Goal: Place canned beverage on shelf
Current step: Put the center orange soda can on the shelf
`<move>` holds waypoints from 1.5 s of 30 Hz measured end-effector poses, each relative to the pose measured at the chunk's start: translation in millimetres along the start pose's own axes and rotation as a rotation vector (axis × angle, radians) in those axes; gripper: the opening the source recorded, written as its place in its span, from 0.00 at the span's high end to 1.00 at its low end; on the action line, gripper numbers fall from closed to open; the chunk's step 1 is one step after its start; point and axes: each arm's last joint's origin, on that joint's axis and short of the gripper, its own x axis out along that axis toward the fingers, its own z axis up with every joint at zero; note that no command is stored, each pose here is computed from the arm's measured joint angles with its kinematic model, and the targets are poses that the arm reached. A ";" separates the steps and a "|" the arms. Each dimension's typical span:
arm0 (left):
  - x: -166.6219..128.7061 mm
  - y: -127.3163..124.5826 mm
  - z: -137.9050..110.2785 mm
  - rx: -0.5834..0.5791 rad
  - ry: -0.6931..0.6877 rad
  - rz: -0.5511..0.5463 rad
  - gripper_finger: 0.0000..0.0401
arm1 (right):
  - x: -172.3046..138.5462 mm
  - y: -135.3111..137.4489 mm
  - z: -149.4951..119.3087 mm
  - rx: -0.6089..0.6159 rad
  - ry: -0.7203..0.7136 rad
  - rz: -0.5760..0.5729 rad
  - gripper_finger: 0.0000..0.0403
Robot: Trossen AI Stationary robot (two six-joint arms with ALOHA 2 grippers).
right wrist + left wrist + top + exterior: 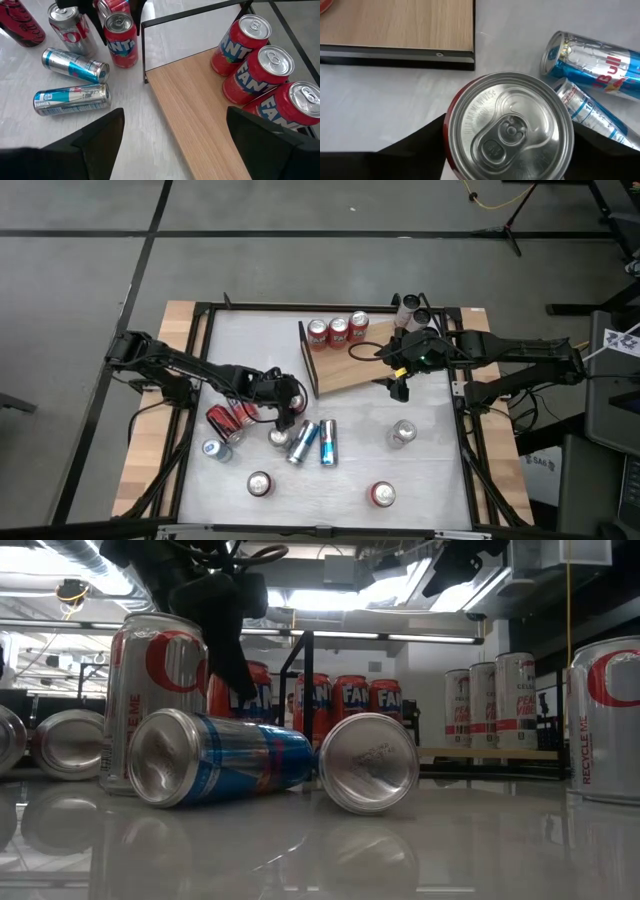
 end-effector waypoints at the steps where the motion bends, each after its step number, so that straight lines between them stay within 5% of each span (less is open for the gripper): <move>1: 0.1 0.4 0.2 0.000 0.000 0.001 0.31 | 0.0 0.0 0.0 0.000 0.000 0.000 0.15; 8: 2.2 4.4 7.4 0.124 -0.009 -0.114 0.31 | 0.0 0.0 0.0 0.000 0.000 0.000 0.15; 14: 4.1 12.9 11.5 0.347 -0.005 -0.220 0.31 | 0.0 0.0 0.0 0.000 -0.001 0.000 0.15; 19: 4.6 15.8 12.7 0.463 -0.019 -0.219 0.23 | -0.1 0.0 0.0 0.000 -0.001 0.000 0.15; 26: 4.5 16.5 14.1 0.463 -0.035 -0.187 0.16 | 0.0 0.0 0.0 0.000 0.000 0.000 0.15; 45: 4.5 16.8 15.3 0.455 -0.050 -0.149 0.15 | -0.1 0.1 4.0 0.004 -0.042 0.001 0.15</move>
